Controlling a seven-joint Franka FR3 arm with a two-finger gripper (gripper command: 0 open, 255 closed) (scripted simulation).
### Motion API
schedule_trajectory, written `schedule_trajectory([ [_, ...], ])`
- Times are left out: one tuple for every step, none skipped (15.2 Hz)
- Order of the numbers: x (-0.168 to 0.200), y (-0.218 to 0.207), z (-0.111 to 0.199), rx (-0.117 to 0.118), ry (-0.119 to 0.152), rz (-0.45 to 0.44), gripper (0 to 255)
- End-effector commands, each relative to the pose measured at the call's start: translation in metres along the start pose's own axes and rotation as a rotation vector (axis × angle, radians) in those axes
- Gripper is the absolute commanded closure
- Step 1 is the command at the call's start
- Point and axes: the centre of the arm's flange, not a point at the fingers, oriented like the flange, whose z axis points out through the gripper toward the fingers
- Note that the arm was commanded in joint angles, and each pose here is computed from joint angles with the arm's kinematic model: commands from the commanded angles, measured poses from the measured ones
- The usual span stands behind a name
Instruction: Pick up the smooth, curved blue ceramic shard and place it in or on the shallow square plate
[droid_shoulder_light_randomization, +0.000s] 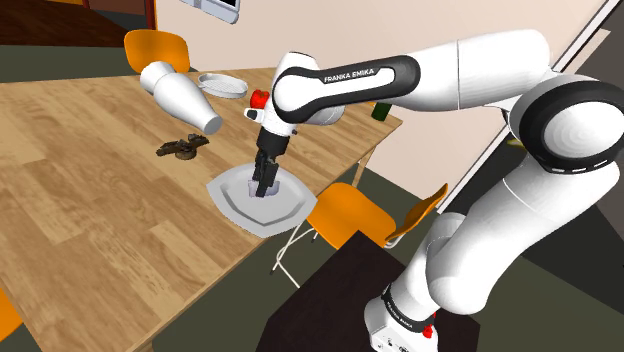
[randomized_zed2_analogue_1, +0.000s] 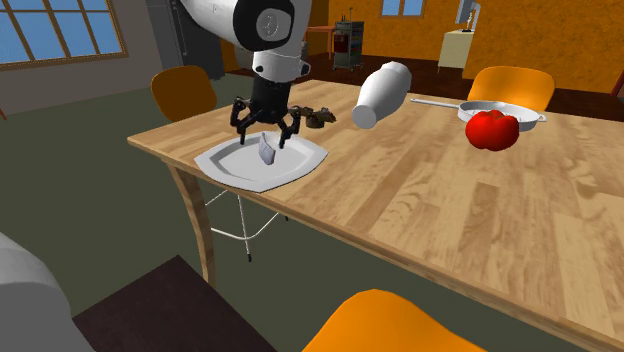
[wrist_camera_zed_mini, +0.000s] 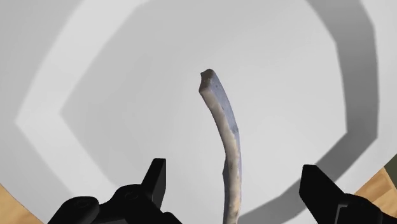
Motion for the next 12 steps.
schedule_trajectory([
  [0.000, 0.000, 0.000, 0.000, 0.000, 0.000, 0],
  [0.000, 0.000, -0.013, 0.000, 0.000, 0.000, 0],
  [0.000, 0.000, -0.026, 0.000, 0.000, 0.000, 0],
  [0.000, 0.000, -0.039, 0.000, 0.000, 0.000, 0],
  [0.000, 0.000, -0.050, 0.000, 0.000, 0.000, 0],
  [0.000, 0.000, -0.050, 0.000, 0.000, 0.000, 0],
  [0.000, 0.000, -0.050, 0.000, 0.000, 0.000, 0],
  [0.000, 0.000, -0.050, 0.000, 0.000, 0.000, 0],
  [0.000, 0.000, -0.050, 0.000, 0.000, 0.000, 0],
  [0.000, 0.000, -0.050, 0.000, 0.000, 0.000, 0],
  [0.000, 0.000, -0.050, 0.000, 0.000, 0.000, 0],
  [0.000, 0.000, -0.050, 0.000, 0.000, 0.000, 0],
])
